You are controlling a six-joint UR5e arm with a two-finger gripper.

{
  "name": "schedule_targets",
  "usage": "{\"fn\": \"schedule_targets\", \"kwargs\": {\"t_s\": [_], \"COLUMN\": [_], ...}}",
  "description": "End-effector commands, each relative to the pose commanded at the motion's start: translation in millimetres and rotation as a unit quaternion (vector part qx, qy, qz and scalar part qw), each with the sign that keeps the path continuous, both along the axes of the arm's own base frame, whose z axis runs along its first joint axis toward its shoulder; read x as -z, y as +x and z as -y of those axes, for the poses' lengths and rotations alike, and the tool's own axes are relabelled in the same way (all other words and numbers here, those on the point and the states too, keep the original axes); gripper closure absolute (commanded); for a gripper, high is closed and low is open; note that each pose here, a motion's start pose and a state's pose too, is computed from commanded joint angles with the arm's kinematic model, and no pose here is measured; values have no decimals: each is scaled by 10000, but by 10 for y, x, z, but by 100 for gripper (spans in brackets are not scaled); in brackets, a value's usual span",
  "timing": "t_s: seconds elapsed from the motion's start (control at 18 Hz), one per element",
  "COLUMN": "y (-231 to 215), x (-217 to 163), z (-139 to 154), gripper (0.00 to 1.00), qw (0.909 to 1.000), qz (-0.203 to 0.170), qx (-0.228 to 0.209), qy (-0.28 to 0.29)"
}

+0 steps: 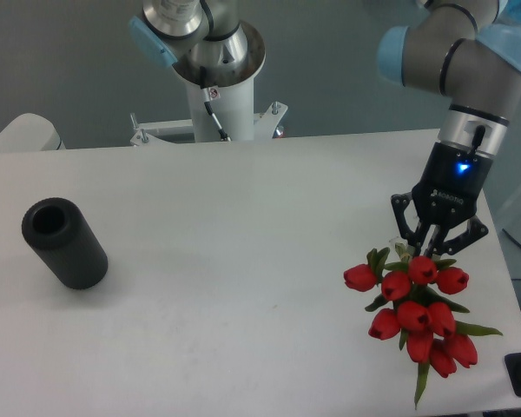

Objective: Insert the flowers into the vase
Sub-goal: 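Carry the red tulip bunch with the gripper over to the black vase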

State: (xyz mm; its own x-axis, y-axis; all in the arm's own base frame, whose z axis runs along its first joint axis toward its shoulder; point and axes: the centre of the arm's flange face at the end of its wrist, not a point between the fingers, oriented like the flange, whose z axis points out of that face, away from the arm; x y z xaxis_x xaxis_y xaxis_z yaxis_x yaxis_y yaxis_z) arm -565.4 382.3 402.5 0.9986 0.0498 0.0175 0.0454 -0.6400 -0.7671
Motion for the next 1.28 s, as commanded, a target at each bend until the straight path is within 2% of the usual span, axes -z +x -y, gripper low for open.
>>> {"fn": "schedule_targets", "kwargs": {"t_s": [0.39, 0.56, 0.67, 0.83, 1.0, 1.17, 1.28], "y": [71, 284, 445, 825, 1368, 2102, 2565], "x": [-23, -211, -448, -698, -830, -1010, -998], "z": [-103, -388, -476, -770, -1100, -1190, -1196], "gripper": [93, 93, 93, 93, 93, 93, 93], "qw": [10000, 9997, 9989, 9973, 9969, 9950, 9928], "qz": [34, 231, 384, 648, 687, 799, 863], "qx": [33, -46, -197, -210, 192, 477, 741], "qy": [13, 95, 177, 258, 325, 355, 386]}}
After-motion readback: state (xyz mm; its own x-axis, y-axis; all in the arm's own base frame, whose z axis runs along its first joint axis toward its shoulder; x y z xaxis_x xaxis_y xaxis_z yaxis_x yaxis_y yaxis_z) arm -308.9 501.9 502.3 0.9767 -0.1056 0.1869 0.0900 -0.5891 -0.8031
